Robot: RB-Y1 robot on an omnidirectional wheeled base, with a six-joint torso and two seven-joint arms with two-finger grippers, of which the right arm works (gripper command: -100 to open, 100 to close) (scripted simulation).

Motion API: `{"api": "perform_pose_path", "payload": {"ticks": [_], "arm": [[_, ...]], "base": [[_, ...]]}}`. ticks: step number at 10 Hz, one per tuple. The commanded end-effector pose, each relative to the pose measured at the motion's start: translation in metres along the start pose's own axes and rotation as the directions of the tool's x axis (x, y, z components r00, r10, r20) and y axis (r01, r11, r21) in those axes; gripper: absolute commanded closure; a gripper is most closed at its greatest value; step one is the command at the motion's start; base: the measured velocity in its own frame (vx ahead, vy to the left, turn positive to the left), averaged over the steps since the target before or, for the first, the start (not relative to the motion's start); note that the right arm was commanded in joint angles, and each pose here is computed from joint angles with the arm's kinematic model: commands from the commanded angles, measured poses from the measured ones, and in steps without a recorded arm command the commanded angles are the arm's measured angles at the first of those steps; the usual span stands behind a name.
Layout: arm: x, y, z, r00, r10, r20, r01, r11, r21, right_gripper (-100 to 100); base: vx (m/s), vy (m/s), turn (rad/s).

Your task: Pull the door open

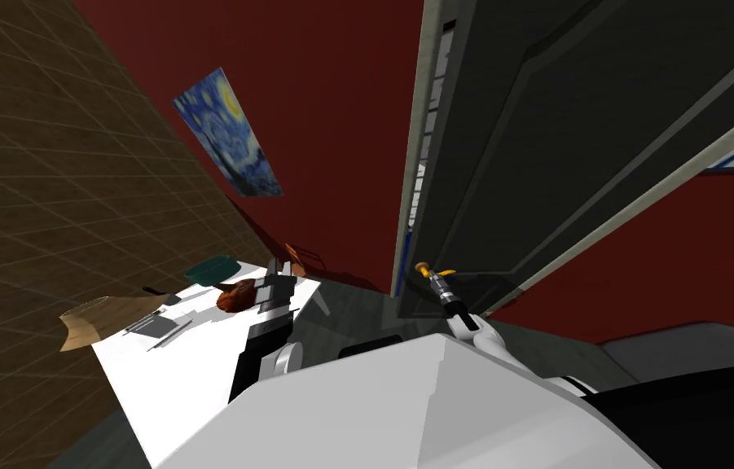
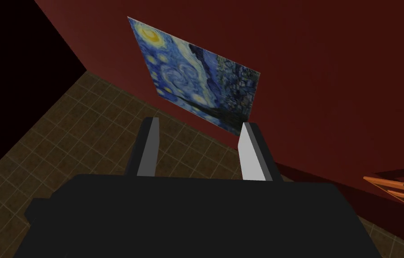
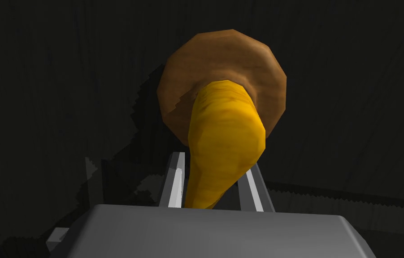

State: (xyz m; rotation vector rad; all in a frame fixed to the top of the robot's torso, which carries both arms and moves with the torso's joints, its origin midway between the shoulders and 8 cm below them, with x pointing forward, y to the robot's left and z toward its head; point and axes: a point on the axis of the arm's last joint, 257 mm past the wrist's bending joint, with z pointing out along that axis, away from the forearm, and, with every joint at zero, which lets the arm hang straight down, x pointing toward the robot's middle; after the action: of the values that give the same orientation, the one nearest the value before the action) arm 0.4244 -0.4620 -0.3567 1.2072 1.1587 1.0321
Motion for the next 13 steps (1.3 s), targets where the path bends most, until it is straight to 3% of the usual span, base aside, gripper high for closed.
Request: {"api": "perform_pose_path", "payload": {"ticks": [1, 5, 6, 7, 13], "arm": [[0.000, 0.000, -0.0080, 1.000, -0.004, -0.027, 0.003, 1.000, -0.005, 100], [0.001, 0.002, -0.0218, 0.997, -0.005, -0.079, 0.004, 1.000, -0.011, 100], [0.003, 0.001, -0.0190, 0.997, -0.003, -0.072, 0.002, 1.000, -0.008, 100], [0.002, -0.001, -0.0304, 0.996, -0.001, -0.091, 0.001, 1.000, -0.008, 100], [-0.009, 0.001, -0.0620, 0.988, -0.006, -0.151, 0.003, 1.000, -0.019, 100]], "base": [[-0.211, -0.049, 0.119], [-0.229, -0.060, 0.111], [-0.112, -0.029, 0.028], [-0.176, -0.057, 0.179], [-0.225, -0.072, 0.159]]}}
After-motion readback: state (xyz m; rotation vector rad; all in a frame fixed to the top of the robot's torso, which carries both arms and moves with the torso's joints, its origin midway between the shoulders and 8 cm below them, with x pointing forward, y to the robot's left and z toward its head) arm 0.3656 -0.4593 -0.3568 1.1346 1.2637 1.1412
